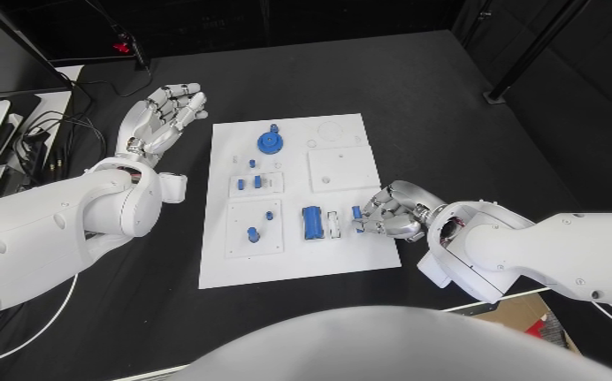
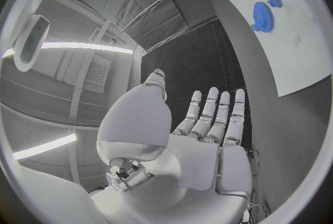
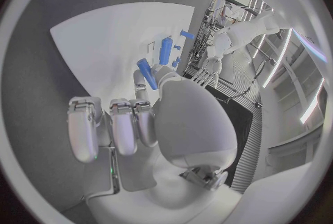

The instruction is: Assemble the parts on the task board

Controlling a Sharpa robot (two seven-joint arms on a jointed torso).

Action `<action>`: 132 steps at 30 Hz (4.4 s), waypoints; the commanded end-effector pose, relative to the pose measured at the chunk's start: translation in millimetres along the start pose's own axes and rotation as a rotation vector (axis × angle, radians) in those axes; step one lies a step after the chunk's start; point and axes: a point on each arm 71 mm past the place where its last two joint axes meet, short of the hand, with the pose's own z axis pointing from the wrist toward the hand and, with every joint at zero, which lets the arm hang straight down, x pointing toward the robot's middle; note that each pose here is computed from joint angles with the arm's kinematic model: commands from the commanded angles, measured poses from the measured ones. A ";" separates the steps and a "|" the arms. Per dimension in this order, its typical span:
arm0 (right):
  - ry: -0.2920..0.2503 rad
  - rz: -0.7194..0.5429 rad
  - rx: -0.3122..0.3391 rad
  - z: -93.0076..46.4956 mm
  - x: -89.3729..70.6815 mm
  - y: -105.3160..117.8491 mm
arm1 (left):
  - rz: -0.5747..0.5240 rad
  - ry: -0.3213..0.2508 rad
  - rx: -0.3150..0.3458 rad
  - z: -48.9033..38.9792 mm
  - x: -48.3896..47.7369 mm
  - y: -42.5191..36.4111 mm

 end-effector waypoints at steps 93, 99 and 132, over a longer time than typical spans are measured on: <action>0.031 -0.236 -0.062 23.6 17.0 17.4 | -0.008 0.011 0.070 2.6 3.9 -5.5; 0.065 -0.280 -0.062 22.8 17.6 15.2 | -0.008 0.010 0.069 2.7 3.6 -5.2; 0.098 -0.336 -0.021 32.8 27.1 17.0 | -0.009 0.011 0.067 1.8 3.6 -4.3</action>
